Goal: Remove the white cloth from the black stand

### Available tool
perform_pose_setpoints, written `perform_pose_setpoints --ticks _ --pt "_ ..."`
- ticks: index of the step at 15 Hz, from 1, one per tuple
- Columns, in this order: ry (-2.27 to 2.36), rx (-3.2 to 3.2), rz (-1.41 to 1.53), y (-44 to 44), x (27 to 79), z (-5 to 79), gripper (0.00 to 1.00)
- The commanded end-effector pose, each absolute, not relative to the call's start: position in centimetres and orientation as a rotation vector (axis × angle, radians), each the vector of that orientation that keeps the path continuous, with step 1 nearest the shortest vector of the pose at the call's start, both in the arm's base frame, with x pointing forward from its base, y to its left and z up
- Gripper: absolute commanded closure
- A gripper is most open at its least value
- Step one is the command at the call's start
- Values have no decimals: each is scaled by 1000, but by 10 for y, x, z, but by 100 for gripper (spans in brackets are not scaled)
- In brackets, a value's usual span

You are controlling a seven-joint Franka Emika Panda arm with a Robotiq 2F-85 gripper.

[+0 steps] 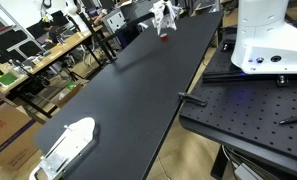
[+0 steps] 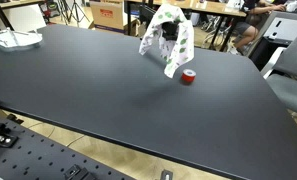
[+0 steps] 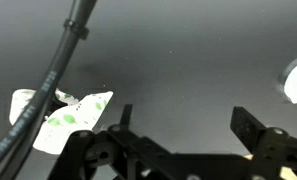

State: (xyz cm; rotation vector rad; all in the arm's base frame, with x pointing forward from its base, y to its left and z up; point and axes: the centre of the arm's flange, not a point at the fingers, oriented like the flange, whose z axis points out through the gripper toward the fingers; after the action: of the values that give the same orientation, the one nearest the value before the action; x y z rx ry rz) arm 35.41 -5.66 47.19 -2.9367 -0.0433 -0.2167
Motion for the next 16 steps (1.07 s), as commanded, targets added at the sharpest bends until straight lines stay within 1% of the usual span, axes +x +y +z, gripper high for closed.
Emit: perform_pose_setpoints --ticks 1,11,16 --pt "-43 -2937 -218 -57 354 472 0" --pt "-43 -2937 -221 -57 354 472 0" --pt "97 -3039 -308 -99 356 475 0"
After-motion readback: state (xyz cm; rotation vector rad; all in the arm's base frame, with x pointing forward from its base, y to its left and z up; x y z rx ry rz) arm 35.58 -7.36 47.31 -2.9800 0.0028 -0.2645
